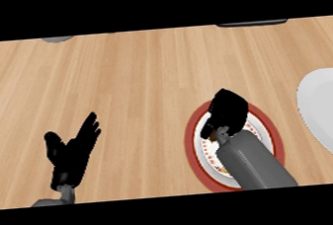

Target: Pick the sweet potato from the plate and place it in the plate

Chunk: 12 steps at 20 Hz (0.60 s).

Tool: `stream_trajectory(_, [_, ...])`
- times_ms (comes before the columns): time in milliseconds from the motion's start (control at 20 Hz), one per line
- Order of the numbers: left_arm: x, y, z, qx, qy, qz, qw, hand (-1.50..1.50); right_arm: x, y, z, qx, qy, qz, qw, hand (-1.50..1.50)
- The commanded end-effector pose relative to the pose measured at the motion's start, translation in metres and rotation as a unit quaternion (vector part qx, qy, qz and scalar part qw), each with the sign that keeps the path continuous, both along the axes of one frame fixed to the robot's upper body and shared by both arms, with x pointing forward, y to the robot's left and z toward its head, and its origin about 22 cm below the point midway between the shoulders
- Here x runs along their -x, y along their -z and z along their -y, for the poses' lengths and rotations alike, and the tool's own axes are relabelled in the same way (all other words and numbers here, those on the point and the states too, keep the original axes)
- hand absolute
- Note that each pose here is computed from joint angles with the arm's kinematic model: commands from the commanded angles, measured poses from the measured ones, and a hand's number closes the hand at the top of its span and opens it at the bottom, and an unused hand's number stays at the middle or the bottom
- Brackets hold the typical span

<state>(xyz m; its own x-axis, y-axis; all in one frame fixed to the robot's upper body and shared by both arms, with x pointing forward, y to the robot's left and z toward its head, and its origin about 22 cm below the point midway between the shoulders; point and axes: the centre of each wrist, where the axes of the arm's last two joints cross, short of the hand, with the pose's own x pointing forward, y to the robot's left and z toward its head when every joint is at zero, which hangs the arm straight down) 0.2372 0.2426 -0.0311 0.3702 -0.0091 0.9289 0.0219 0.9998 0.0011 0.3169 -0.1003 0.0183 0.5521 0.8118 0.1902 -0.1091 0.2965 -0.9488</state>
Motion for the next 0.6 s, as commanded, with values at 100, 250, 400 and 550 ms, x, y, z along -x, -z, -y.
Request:
stream_trajectory(100, [-0.006, -0.004, 0.014, 0.006, -0.005, -0.002, 1.0000, 0.00, -0.011, -0.046, -0.025, -0.025, 0.025, 0.236, 0.971, 1.50])
stream_trajectory(250, [0.006, 0.000, 0.001, -0.006, -0.003, -0.005, 1.0000, 0.00, -0.008, -0.044, -0.026, 0.011, 0.051, 0.288, 0.956, 1.50])
stream_trajectory(400, [0.007, 0.001, -0.001, 0.005, -0.007, -0.004, 1.0000, 0.00, -0.015, -0.059, -0.013, -0.011, 0.090, 0.344, 0.935, 1.50])
stream_trajectory(550, [0.003, 0.006, -0.004, -0.003, -0.013, -0.003, 0.9999, 0.00, -0.006, -0.066, -0.002, -0.017, 0.137, 0.377, 0.916, 1.50])
